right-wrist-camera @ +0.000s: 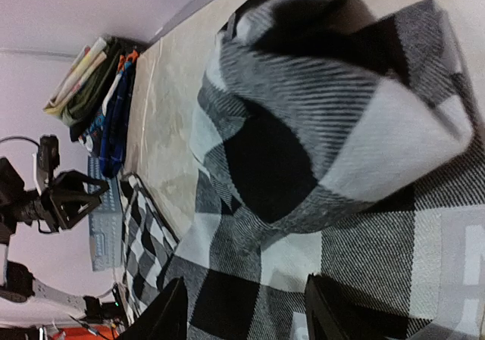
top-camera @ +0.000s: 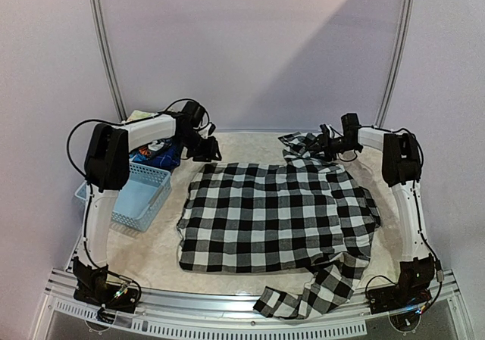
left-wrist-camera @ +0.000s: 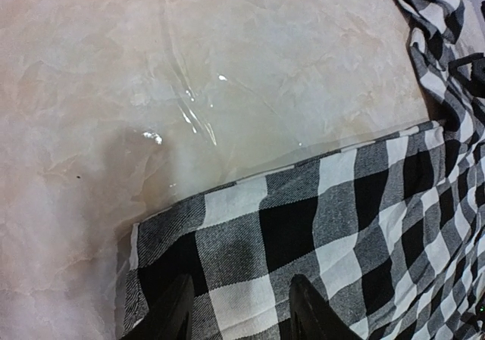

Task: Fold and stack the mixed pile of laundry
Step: Adjust the flattened shirt at the center of the board.

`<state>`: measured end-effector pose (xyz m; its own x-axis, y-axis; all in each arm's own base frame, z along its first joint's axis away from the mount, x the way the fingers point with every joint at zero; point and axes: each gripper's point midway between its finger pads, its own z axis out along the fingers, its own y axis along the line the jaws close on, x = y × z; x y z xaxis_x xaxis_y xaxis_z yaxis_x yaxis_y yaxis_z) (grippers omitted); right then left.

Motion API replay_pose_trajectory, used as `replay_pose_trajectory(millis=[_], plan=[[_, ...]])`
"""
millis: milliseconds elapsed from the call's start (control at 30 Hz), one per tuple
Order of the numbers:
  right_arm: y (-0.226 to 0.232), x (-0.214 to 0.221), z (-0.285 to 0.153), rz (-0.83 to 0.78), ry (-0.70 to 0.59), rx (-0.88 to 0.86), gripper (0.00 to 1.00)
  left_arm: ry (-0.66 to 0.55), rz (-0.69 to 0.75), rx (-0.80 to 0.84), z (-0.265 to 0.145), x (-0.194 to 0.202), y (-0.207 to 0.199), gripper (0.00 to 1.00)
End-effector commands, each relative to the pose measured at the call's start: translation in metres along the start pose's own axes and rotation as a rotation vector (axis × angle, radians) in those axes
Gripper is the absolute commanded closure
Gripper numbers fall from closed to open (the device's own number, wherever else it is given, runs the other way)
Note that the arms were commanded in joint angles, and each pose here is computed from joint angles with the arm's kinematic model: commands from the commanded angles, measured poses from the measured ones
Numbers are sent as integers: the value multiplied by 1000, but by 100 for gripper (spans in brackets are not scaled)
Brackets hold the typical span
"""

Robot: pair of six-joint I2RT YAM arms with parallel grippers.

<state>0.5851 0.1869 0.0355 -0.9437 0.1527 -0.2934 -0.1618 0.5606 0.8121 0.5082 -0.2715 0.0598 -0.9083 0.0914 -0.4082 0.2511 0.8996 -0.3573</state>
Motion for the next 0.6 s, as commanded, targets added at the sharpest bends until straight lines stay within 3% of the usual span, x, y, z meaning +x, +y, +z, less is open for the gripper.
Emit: replay_pose_trajectory(millis=[0, 133, 233, 367, 567], plan=[[-18, 11, 8, 133, 18, 66, 46, -29, 13, 3, -21, -7, -11, 56], [-49, 3, 5, 246, -48, 187, 40, -33, 9, 9, -26, -10, -16, 56], [-58, -20, 2, 317, -136, 177, 36, -29, 14, 6, -30, -8, -19, 56], [-57, -52, 4, 330, -237, 98, 33, -13, 21, -4, -34, -3, -19, 56], [-44, -68, 16, 282, -264, -74, 33, -8, 32, -21, -37, 2, -21, 56]])
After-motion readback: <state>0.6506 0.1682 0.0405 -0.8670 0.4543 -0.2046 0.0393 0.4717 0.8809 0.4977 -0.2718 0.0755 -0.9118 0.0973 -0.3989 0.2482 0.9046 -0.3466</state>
